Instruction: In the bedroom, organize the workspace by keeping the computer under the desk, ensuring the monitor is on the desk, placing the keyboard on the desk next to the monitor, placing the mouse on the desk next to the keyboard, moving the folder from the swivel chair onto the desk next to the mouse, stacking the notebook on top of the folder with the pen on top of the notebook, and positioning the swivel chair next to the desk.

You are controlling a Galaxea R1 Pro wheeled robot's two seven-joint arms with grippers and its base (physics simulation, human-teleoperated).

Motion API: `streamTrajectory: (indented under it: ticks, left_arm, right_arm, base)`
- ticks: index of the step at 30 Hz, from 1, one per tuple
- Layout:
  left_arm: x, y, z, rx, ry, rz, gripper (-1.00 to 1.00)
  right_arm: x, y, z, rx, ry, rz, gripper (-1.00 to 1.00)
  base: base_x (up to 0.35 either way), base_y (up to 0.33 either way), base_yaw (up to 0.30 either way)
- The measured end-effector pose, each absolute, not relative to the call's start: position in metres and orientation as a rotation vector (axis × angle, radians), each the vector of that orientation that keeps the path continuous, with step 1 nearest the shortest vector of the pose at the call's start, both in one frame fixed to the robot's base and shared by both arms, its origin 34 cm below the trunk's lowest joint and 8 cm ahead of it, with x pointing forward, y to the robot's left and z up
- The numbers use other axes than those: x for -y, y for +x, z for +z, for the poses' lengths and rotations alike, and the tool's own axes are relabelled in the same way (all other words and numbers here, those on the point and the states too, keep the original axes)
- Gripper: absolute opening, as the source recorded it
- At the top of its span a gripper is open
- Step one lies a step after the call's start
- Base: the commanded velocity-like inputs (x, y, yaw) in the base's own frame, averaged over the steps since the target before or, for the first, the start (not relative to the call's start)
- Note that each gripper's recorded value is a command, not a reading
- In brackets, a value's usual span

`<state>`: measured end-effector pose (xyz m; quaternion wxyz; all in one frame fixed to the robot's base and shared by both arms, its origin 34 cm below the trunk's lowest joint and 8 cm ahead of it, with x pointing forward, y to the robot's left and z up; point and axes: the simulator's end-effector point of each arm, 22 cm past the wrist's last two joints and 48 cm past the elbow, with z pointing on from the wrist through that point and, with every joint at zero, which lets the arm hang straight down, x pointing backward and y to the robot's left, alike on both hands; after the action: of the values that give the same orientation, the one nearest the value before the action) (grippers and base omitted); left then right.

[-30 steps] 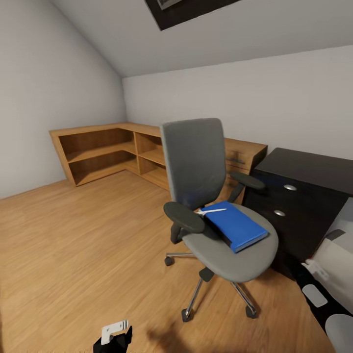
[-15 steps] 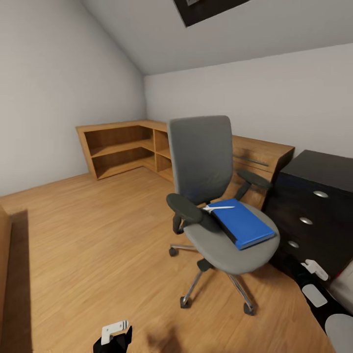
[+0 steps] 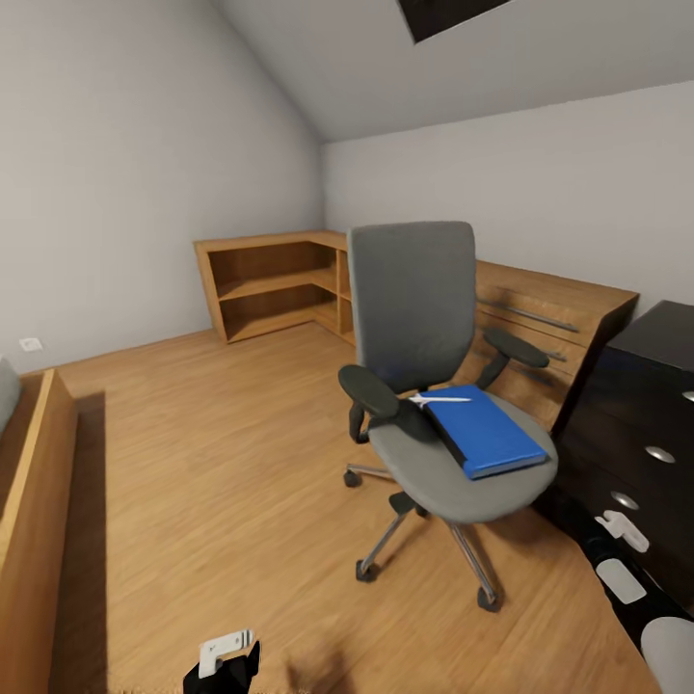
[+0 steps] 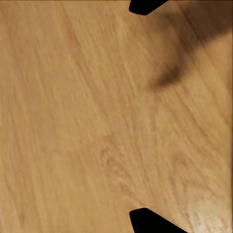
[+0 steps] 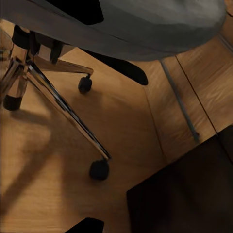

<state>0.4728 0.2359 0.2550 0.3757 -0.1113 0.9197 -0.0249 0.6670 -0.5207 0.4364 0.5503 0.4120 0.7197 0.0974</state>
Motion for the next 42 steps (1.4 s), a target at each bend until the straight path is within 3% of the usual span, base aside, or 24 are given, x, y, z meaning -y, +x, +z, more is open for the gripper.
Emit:
streamTrajectory:
  ticks: [22,31,42]
  left_arm:
    - [-0.235,0.466,0.246,-2.376,-0.286,-0.062,1.0]
    - [-0.235,0.466,0.245,-2.378,-0.285,-0.062,1.0]
    - [-0.235,0.467,0.248,-2.373,-0.286,-0.063,1.0]
  right_arm:
    - [0.513,0.666,0.42,-1.745,0.956,0.225,1.0]
    - [0.513,0.666,0.419,-1.747,0.957,0.224,1.0]
    - [0.511,0.667,0.422,-1.743,0.955,0.229,1.0]
  base:
    - [0.0,0.0,0.186]
    - [-0.03,-0.018,0.02]
    - [-0.227,-0.061,-0.1]
